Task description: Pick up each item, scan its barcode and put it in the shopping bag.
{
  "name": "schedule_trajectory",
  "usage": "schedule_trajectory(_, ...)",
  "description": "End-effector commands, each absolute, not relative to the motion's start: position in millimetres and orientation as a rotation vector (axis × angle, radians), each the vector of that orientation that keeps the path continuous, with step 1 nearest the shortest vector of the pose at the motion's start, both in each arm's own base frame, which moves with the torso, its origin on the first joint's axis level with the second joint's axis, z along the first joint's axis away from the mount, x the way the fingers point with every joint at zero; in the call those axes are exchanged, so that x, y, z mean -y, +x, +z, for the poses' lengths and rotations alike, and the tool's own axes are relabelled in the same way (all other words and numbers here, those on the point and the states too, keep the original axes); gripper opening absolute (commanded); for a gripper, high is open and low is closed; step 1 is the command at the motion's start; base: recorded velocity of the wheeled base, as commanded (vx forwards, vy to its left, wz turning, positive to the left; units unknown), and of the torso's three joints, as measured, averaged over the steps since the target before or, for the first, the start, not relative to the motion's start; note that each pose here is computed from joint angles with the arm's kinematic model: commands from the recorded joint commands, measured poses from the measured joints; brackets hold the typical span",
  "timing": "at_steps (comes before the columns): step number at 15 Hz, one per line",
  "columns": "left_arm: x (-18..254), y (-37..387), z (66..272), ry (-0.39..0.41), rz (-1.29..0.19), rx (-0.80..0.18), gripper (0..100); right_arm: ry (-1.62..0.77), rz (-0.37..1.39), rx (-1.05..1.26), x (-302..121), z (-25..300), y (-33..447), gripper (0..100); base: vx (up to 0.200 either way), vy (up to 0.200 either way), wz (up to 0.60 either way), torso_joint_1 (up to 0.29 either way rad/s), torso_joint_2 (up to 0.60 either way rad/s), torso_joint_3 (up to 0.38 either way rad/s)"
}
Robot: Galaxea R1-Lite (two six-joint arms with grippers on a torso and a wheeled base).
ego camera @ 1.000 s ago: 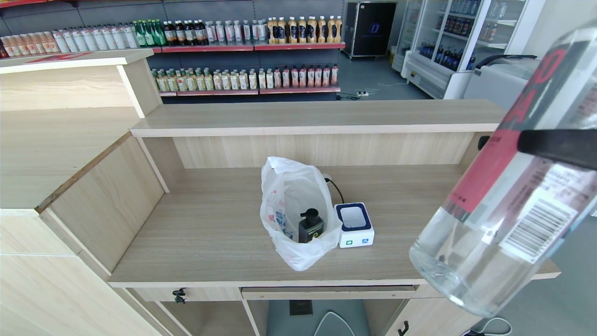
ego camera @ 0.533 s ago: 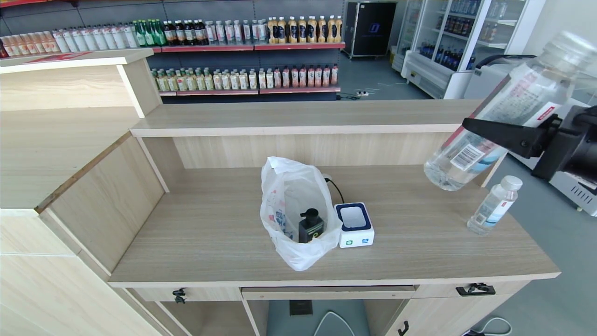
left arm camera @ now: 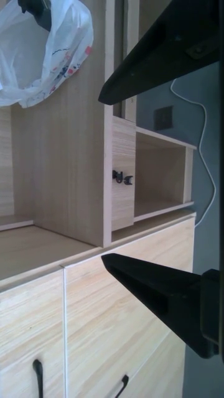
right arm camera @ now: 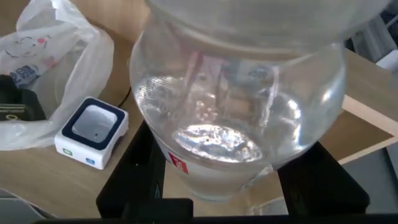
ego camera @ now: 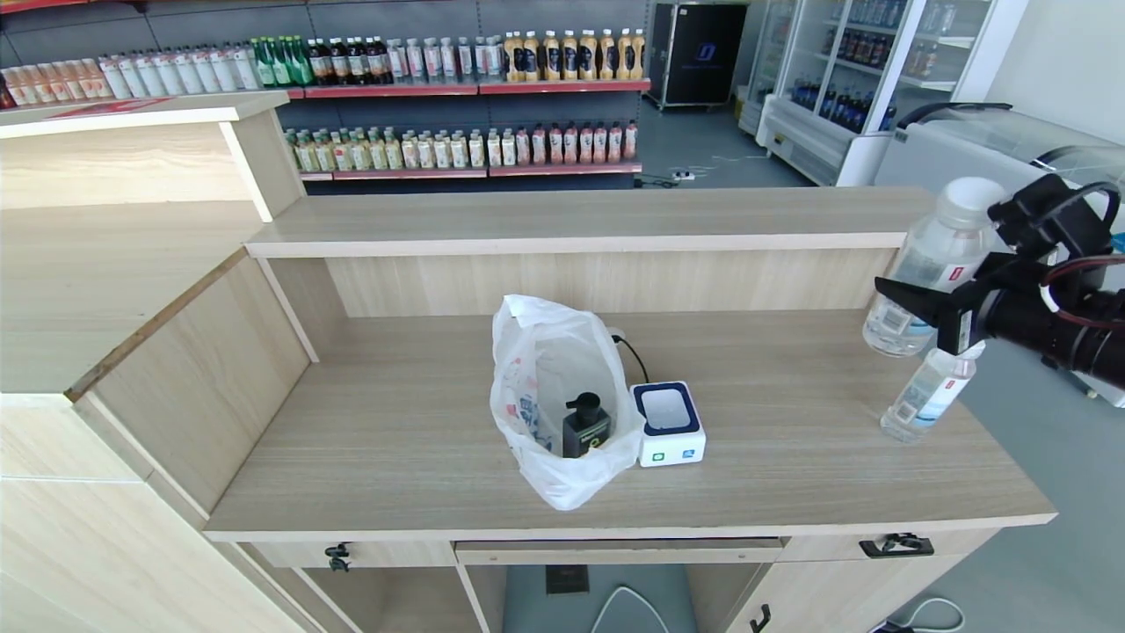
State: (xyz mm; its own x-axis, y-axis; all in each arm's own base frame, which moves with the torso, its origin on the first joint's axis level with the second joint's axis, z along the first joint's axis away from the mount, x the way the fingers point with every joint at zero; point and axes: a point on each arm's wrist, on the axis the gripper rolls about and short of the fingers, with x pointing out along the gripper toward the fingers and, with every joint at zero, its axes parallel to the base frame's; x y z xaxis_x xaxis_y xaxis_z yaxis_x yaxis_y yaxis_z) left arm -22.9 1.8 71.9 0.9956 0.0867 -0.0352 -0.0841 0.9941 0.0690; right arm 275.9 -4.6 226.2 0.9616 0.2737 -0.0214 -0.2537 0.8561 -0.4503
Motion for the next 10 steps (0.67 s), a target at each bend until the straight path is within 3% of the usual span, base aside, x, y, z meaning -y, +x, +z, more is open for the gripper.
schedule_trajectory(1, -1.8, -22.9, 71.9, 0.067, 0.086, -0.038, 100, -0.464, 0.255, 0.001, 7.2, 212.7, 287.9, 0, 0.0, 0.0, 0.0, 0.0, 0.0, 0.0)
schedule_trajectory(4, -1.8, -22.9, 71.9, 0.067, 0.086, -0.038, 100, -0.514, 0.225, -0.008, 8.2, 211.4, 286.2, 0, 0.0, 0.0, 0.0, 0.0, 0.0, 0.0)
schedule_trajectory(10, -1.8, -22.9, 71.9, 0.067, 0.086, -0.038, 100, -0.539, 0.17, -0.031, 8.2, 207.1, 292.4, 0, 0.0, 0.0, 0.6, 0.006, 0.01, 0.002)
